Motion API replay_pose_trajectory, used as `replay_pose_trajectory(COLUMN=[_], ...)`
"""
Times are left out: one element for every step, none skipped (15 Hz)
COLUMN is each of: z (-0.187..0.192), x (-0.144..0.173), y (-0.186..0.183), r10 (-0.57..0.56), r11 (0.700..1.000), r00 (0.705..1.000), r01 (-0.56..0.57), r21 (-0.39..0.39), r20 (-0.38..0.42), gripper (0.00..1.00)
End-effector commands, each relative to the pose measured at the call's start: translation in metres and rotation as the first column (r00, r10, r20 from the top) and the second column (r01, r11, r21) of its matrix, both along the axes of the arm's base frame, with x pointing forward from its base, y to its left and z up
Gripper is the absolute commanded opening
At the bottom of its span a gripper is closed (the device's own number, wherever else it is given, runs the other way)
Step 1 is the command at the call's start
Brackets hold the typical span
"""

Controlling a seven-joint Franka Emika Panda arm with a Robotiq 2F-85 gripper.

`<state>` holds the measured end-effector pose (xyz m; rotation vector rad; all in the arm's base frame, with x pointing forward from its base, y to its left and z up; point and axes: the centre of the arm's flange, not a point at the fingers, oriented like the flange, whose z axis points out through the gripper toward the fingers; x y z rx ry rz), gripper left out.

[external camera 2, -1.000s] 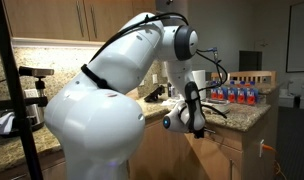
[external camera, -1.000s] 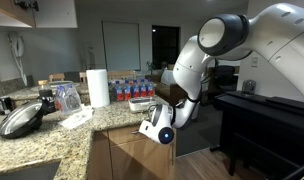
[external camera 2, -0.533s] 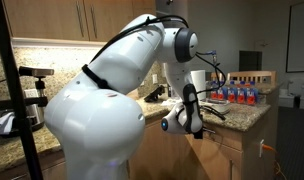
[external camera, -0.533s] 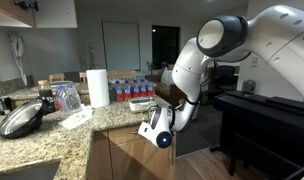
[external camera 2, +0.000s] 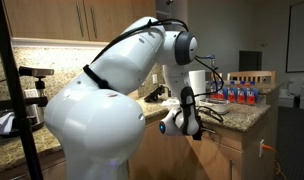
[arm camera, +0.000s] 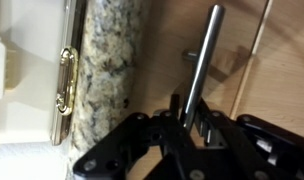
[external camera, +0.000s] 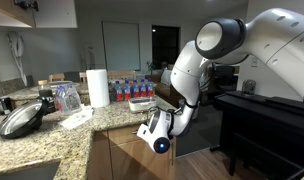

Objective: Open the drawer

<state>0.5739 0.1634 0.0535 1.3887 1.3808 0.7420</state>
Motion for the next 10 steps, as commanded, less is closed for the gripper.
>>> replay_pose_trajectory(z=[-0.032,-0.033,-0.034,-0.034,-0.035,-0.036,-0.037,-0.038,-0.039,-0.04], x=[-0.035,-0.037,-0.038,-0.04,-0.04,-0.042,-0.043,-0.044,-0.045,-0.047], y=[0.033,0.035,0.036,0.038,0.039,0.039,0.039,0.04,0.04,0.041], r10=[0.04,0.04,0.038,0.037,0.035,0.035,0.034,0.034,0.034,0.034], r11=[0.999,0.999,0.999,0.999,0.999,0.999,0.999,0.999,0.999,0.999], r00=[0.996,0.996,0.996,0.997,0.997,0.997,0.997,0.997,0.997,0.997], r01=[-0.04,-0.039,-0.038,-0.037,-0.035,-0.034,-0.033,-0.034,-0.033,-0.034], r21=[0.006,0.007,0.006,0.006,0.007,0.008,0.008,0.008,0.008,0.01], r20=[-0.08,-0.078,-0.075,-0.074,-0.073,-0.072,-0.07,-0.07,-0.068,-0.068], gripper=[0.11,0.11,0.11,0.11,0.1,0.1,0.11,0.11,0.11,0.11])
